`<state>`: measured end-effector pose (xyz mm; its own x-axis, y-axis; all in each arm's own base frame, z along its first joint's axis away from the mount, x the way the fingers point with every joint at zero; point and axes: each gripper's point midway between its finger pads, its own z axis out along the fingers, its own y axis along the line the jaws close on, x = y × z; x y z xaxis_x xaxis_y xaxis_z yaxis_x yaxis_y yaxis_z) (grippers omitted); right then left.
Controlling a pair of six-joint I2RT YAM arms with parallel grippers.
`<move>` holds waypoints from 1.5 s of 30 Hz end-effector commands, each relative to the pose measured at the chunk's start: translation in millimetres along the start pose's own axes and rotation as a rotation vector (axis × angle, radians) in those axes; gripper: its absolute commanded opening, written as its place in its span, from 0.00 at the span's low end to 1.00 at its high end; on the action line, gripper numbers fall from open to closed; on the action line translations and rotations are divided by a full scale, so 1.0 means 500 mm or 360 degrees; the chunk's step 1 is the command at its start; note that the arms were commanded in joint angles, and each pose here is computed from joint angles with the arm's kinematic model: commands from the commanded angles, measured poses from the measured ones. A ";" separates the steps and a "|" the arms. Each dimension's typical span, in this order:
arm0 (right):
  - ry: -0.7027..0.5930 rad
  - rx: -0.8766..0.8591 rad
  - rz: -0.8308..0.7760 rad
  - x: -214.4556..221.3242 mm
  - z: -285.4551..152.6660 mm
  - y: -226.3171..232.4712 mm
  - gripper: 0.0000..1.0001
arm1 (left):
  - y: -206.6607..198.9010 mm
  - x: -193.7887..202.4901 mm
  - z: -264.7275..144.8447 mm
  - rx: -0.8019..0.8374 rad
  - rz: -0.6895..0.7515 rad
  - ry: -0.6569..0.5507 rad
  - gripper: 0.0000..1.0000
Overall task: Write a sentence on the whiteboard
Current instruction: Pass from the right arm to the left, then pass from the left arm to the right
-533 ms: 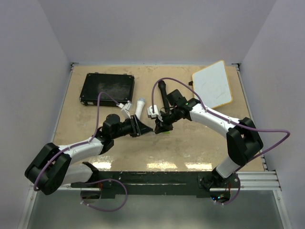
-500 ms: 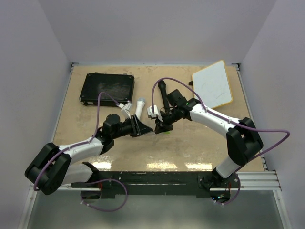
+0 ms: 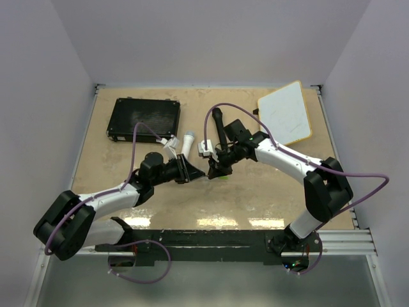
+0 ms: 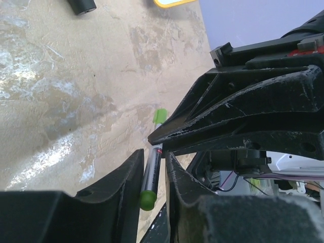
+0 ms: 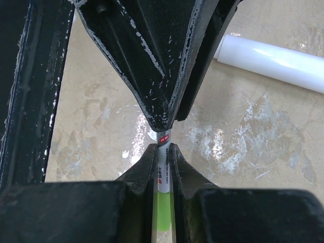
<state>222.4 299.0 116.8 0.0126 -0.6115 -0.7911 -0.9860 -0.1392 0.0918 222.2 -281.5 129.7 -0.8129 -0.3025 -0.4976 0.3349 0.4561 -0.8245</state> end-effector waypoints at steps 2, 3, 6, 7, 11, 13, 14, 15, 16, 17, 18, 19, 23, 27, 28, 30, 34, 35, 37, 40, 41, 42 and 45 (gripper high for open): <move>-0.0094 0.0024 -0.0049 -0.043 -0.012 -0.012 0.00 | -0.036 -0.025 0.011 0.0079 0.0094 -0.0038 0.22; -0.0093 0.0023 -0.0048 -0.043 -0.011 -0.012 0.00 | -0.035 -0.024 0.012 0.0076 0.0093 -0.0036 0.19; -0.0096 0.0023 -0.0040 -0.043 -0.013 -0.013 0.00 | -0.036 -0.024 0.013 0.0077 0.0104 -0.0031 0.07; -0.0099 0.0022 -0.0037 -0.044 -0.013 -0.013 0.00 | -0.037 -0.024 0.013 0.0081 0.0112 -0.0028 0.03; -0.0122 -0.0003 -0.0001 -0.046 -0.021 -0.009 0.37 | -0.050 -0.037 0.009 0.0106 0.0209 -0.0059 0.00; -0.0168 -0.0010 0.0002 -0.052 -0.038 -0.011 0.58 | -0.058 -0.050 0.003 0.0103 0.0321 -0.0091 0.00; -0.0180 -0.0021 0.0014 -0.052 -0.045 -0.008 0.67 | -0.062 -0.056 0.001 0.0103 0.0370 -0.0101 0.00; -0.0196 -0.0007 0.0020 -0.050 -0.055 -0.013 0.69 | -0.070 -0.064 -0.004 0.0108 0.0464 -0.0112 0.00; -0.0214 -0.0017 0.0022 -0.052 -0.059 -0.010 0.71 | -0.075 -0.068 -0.006 0.0117 0.0510 -0.0116 0.00; -0.0219 -0.0023 0.0025 -0.053 -0.061 -0.009 0.72 | -0.080 -0.072 -0.009 0.0125 0.0548 -0.0127 0.00; -0.0222 -0.0025 0.0023 -0.053 -0.061 -0.008 0.73 | -0.090 -0.079 -0.014 0.0145 0.0615 -0.0143 0.00; -0.0232 -0.0042 0.0028 -0.053 -0.059 -0.007 0.72 | -0.094 -0.081 -0.016 0.0152 0.0641 -0.0149 0.00; -0.0232 -0.0111 0.0061 -0.049 -0.051 0.003 0.69 | -0.109 -0.096 -0.024 0.0166 0.0725 -0.0198 0.00; -0.0234 -0.0132 0.0071 -0.049 -0.050 0.006 0.63 | -0.112 -0.103 -0.029 0.0162 0.0750 -0.0226 0.00; -0.0236 -0.0131 0.0072 -0.048 -0.050 0.005 0.59 | -0.112 -0.102 -0.028 0.0164 0.0750 -0.0222 0.00; -0.0238 -0.0135 0.0068 -0.050 -0.049 0.005 0.55 | -0.111 -0.102 -0.028 0.0162 0.0752 -0.0223 0.00; -0.0222 -0.0166 0.0093 -0.041 -0.045 0.010 0.36 | -0.113 -0.101 -0.028 0.0169 0.0752 -0.0223 0.00; -0.0222 -0.0163 0.0085 -0.043 -0.046 0.007 0.32 | -0.116 -0.101 -0.029 0.0182 0.0750 -0.0226 0.00; -0.0221 -0.0182 0.0088 -0.041 -0.044 0.010 0.07 | -0.117 -0.101 -0.029 0.0189 0.0741 -0.0233 0.00; -0.0243 -0.0200 0.0093 -0.047 -0.046 0.015 0.00 | -0.124 -0.101 -0.033 0.0225 0.0722 -0.0260 0.00; -0.0254 -0.0211 0.0090 -0.050 -0.045 0.017 0.00 | -0.126 -0.098 -0.034 0.0247 0.0692 -0.0267 0.11; -0.0279 -0.0233 0.0094 -0.057 -0.046 0.022 0.00 | -0.127 -0.096 -0.034 0.0258 0.0675 -0.0269 0.20; -0.0331 -0.0282 0.0100 -0.071 -0.050 0.033 0.00 | -0.133 -0.090 -0.037 0.0322 0.0619 -0.0295 0.41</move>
<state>218.5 289.8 137.7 -0.0843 -0.5183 -0.8510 -0.9580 -0.1928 0.2123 228.4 -280.1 186.3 -0.5672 -0.2005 -0.7988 0.6613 0.4673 -0.5868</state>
